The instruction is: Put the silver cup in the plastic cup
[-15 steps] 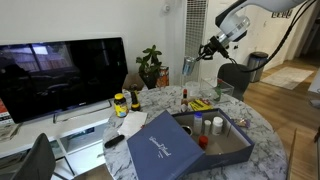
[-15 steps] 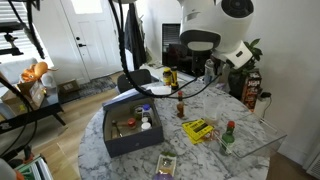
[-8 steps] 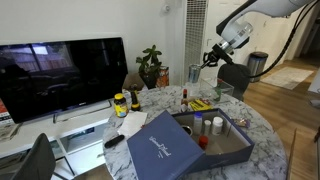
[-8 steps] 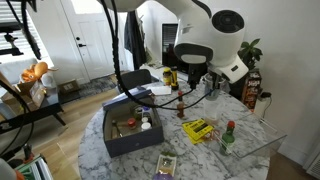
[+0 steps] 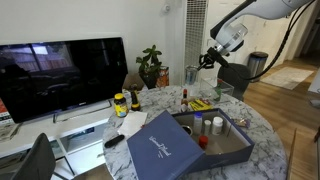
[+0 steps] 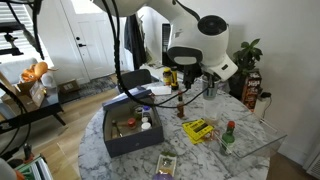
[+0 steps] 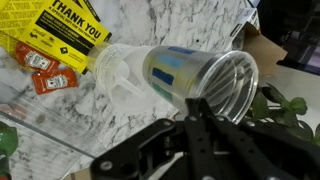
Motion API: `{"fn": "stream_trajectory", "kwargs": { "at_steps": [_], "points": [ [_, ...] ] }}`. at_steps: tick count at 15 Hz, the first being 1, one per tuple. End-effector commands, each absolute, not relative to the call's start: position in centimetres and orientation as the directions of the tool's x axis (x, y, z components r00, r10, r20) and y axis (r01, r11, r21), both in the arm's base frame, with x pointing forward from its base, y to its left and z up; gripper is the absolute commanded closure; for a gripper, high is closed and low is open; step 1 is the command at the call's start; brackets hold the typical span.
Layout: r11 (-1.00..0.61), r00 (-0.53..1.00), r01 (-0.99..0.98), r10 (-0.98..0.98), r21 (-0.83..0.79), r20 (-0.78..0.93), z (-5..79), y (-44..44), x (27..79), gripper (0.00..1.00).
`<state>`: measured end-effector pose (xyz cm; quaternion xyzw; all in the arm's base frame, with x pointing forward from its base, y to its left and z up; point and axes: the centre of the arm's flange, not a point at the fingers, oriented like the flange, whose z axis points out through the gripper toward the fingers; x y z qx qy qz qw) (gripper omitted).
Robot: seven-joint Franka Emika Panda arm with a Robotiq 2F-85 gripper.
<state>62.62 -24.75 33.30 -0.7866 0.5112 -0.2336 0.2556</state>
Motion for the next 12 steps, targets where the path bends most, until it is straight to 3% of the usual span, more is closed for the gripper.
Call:
{"fn": "stream_trajectory", "kwargs": {
  "at_steps": [1,12],
  "points": [
    [-0.342,0.338,-0.686,-0.932,-0.643,0.135,33.2,-25.1,61.9,0.98],
    [-0.343,0.327,-0.705,-0.934,-0.621,0.144,31.8,-25.5,62.4,0.98]
  ]
}}
